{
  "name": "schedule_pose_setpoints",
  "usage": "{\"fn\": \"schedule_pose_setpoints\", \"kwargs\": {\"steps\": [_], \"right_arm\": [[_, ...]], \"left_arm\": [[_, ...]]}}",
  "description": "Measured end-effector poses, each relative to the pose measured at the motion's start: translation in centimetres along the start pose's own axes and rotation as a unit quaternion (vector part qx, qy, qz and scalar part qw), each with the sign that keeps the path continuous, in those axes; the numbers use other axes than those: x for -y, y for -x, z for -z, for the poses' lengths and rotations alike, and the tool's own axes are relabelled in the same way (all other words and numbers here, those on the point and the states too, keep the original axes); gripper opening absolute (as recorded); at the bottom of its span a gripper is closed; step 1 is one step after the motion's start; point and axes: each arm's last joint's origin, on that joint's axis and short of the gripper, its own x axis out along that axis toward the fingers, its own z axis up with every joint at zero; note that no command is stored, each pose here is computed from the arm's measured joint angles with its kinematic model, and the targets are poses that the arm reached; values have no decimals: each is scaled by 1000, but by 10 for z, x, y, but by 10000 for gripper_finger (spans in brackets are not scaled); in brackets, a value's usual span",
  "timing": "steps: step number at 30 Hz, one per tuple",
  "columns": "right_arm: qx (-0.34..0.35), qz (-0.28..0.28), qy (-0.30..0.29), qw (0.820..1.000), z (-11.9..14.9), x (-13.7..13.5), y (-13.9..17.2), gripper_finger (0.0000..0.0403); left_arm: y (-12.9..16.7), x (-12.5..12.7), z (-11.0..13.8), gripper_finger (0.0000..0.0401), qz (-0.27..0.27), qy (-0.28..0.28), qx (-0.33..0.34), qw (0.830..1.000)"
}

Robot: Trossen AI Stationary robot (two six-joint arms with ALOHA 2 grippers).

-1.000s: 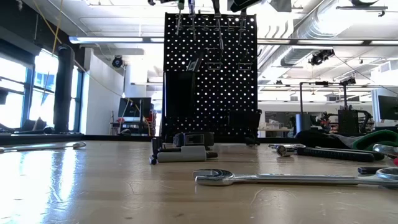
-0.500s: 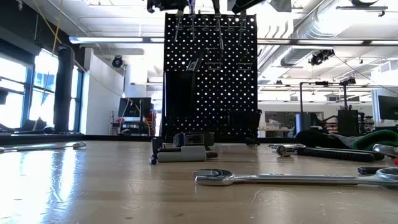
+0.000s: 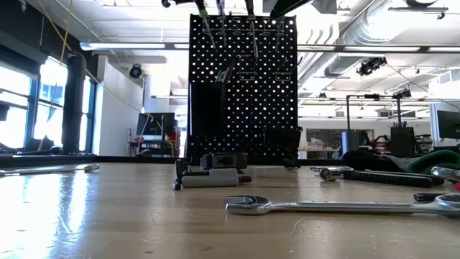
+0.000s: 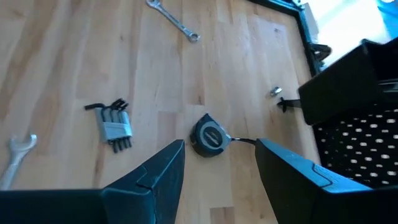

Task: Hang tools onto peg board
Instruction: Hang the green screwdriver on the peg board, then put the silver socket driver on the right black bin on the peg board

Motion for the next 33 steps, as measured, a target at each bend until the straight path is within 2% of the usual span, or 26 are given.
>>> {"fn": "schedule_pose_setpoints", "kwargs": {"steps": [8,14,25,33], "right_arm": [[-1,38,10,999,0,2,0,194],[-12,51,15,999,3,3,0,194],[-78,81,20,993,18,7,1,194],[-123,89,13,988,28,8,4,194]], "left_arm": [[27,-1,-10,188,9,-13,-24,1000],[48,-5,-15,188,-24,-47,-51,997],[95,-12,-32,189,-33,-59,-48,997],[125,-15,-37,189,-17,-57,-54,997]]}}
